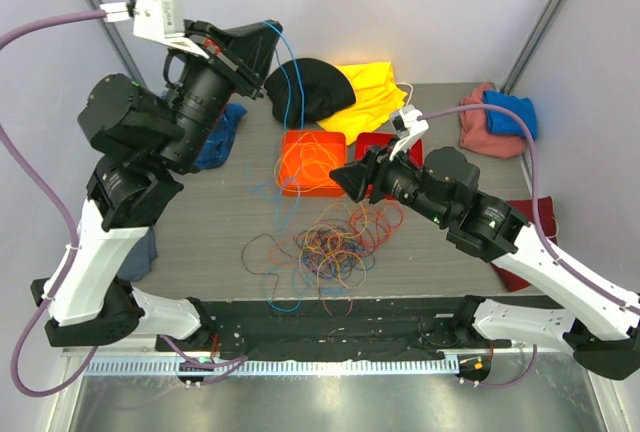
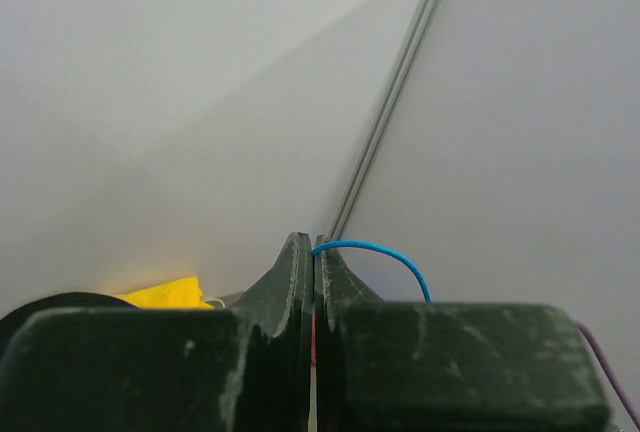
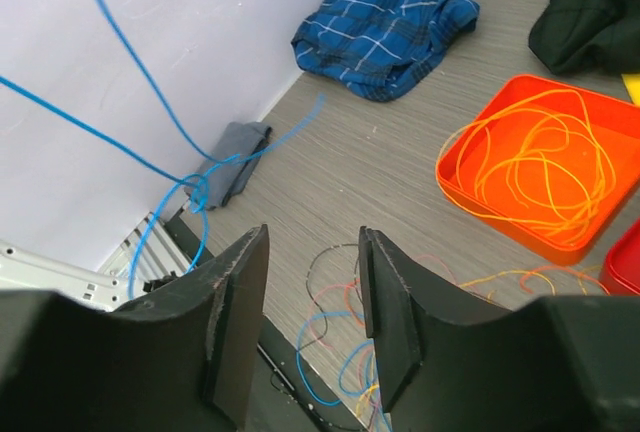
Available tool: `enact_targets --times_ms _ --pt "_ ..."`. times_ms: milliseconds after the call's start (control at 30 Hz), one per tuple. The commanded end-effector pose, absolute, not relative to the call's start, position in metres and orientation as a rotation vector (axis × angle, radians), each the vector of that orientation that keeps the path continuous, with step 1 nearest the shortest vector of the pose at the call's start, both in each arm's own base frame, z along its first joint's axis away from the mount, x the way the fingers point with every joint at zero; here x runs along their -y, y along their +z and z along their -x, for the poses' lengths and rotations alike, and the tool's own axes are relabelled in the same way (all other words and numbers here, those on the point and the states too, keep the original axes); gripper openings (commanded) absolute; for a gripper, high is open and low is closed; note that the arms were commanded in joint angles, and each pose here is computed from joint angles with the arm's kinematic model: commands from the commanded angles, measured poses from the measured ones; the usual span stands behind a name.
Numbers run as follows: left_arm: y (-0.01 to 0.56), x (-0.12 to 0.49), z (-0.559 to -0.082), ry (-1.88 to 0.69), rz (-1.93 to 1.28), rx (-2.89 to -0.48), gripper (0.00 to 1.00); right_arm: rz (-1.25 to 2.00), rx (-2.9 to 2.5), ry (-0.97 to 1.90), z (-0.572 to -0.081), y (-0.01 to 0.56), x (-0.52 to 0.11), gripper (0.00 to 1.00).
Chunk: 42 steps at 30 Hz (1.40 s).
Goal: Untangle the cables
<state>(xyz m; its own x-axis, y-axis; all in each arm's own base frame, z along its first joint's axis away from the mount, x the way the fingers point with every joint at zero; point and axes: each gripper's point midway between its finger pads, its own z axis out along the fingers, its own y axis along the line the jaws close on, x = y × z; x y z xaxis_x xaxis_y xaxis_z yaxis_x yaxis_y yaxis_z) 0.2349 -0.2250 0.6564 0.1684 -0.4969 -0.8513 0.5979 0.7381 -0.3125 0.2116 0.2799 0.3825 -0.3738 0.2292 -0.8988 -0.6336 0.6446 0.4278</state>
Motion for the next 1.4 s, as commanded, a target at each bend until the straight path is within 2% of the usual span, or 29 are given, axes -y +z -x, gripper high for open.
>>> enact_targets --times_ms 0,267,400,533,767,900,1367 --pt "0.647 0.234 -0.236 -0.801 -0.126 -1.179 0.0 0.31 -1.582 1.05 -0.207 0.429 -0.285 0.51" --pt "0.638 0.239 -0.241 -0.786 -0.135 -1.203 0.0 0.365 -1.502 1.164 -0.186 0.45 -0.286 0.6" --pt "0.633 0.246 -0.243 -0.797 -0.143 -1.215 0.0 0.393 -1.534 1.155 -0.188 0.441 -0.294 0.67" --pt "0.63 0.251 -0.243 -0.815 -0.148 -1.225 0.0 0.387 -1.553 1.122 -0.196 0.434 -0.298 0.68" --pt "0.625 0.254 -0.241 -0.837 -0.157 -1.236 0.0 0.326 -1.562 1.023 -0.218 0.428 -0.297 0.64" --pt "0.619 0.255 -0.241 -0.842 -0.161 -1.249 0.0 0.304 -1.544 1.003 -0.224 0.43 -0.296 0.52" --pt "0.613 0.254 -0.238 -0.851 -0.161 -1.258 0.0 0.413 -1.513 1.121 -0.208 0.434 -0.317 0.57"
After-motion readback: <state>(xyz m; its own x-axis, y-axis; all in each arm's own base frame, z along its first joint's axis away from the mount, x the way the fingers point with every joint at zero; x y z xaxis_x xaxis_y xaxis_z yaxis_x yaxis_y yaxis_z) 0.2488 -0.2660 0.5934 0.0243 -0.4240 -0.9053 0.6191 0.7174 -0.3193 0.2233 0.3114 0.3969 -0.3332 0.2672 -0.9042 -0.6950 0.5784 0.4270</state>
